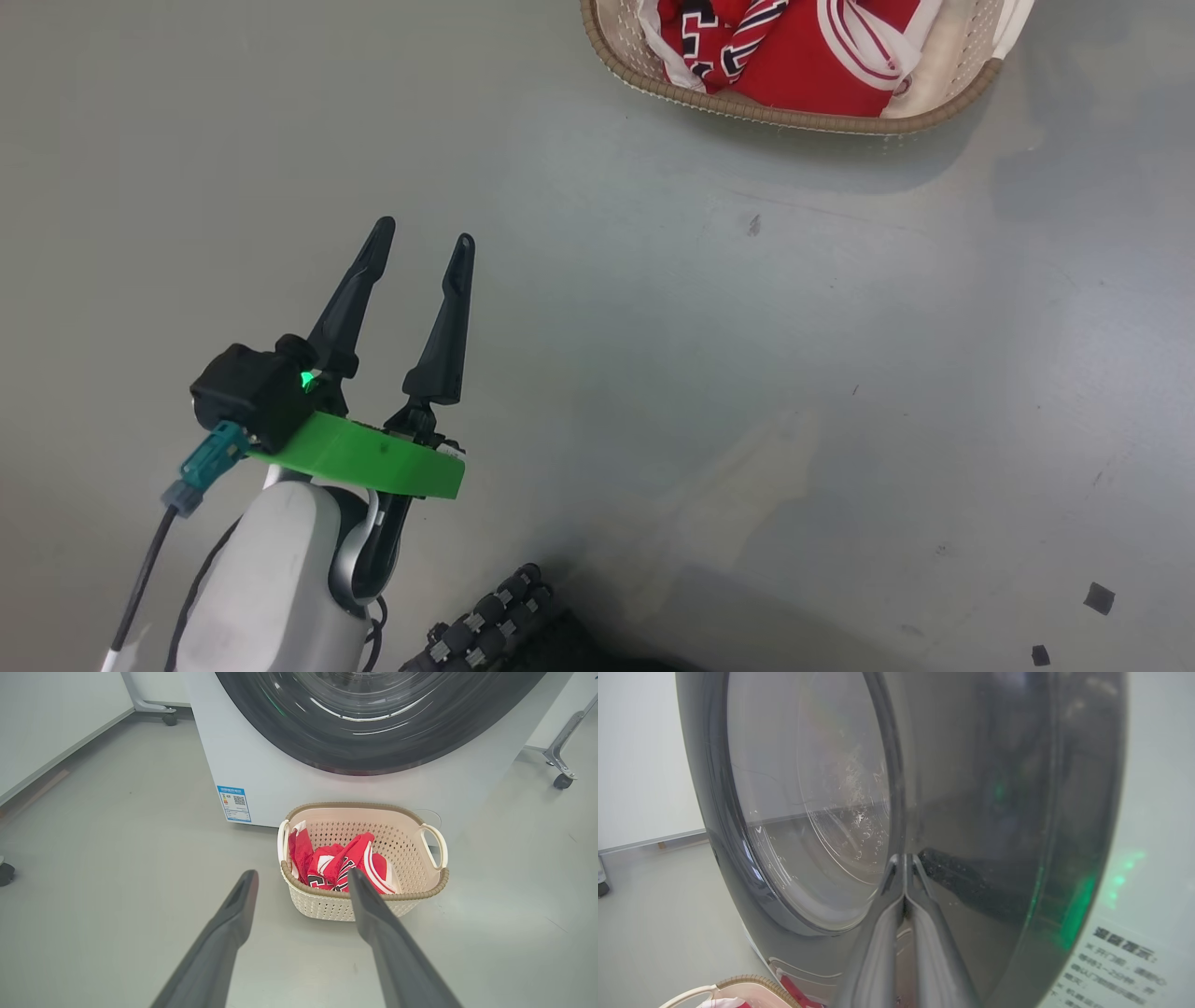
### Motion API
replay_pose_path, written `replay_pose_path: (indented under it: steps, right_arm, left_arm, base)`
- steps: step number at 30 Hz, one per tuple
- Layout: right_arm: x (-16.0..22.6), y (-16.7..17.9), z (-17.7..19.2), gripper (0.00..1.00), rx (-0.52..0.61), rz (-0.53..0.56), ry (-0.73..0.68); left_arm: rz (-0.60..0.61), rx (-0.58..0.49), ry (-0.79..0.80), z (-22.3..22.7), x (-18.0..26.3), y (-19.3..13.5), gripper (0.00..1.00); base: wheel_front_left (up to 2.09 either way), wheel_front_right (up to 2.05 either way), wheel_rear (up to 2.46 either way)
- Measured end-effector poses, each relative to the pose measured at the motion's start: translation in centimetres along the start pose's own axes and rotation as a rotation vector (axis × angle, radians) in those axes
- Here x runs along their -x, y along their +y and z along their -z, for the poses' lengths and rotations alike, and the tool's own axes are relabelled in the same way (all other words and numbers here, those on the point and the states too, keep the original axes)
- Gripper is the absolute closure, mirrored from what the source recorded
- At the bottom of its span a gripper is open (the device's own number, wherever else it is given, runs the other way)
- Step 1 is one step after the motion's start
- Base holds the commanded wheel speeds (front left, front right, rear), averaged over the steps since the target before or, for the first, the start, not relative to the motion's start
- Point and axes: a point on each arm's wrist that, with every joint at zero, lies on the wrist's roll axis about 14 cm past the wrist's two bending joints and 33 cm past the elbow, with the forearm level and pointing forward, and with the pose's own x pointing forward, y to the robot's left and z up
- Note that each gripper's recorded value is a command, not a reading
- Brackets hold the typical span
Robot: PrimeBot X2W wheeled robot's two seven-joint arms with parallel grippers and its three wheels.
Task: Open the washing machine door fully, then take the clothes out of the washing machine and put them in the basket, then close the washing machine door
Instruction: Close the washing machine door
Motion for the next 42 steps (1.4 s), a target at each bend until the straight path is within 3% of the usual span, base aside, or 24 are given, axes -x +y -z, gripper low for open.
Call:
replay_pose_path:
  steps: [12, 17, 25, 34, 42]
  right_arm:
    - [2.1, 0.4, 1.1, 1.00, 0.015, 0.005, 0.030]
    - [4.6, 2.4, 2.7, 1.00, 0.006, -0.027, 0.104]
    - [7.7, 6.6, 1.3, 1.00, -0.002, -0.094, 0.147]
    - [12.4, 7.7, 0.0, 1.00, -0.095, -0.040, 0.182]
    - [18.7, 4.8, -1.7, 1.00, -0.119, 0.122, 0.198]
  left_arm:
    - [0.010, -0.017, -0.055, -2.1, -0.1, -0.1, 0.00]
    - [0.010, -0.029, -0.094, -3.5, 0.2, -0.1, 0.00]
    - [0.024, -0.039, -0.167, -6.1, 0.7, -0.5, 0.00]
    - [0.049, -0.036, -0.169, -6.0, 2.1, -1.1, 0.00]
    - [0.072, -0.026, -0.180, -6.2, 3.9, -1.7, 0.00]
  base:
    - [0.00, 0.00, 0.00]
    - [0.00, 0.00, 0.00]
    - [0.00, 0.00, 0.00]
    - [0.00, 0.00, 0.00]
    - [0.00, 0.00, 0.00]
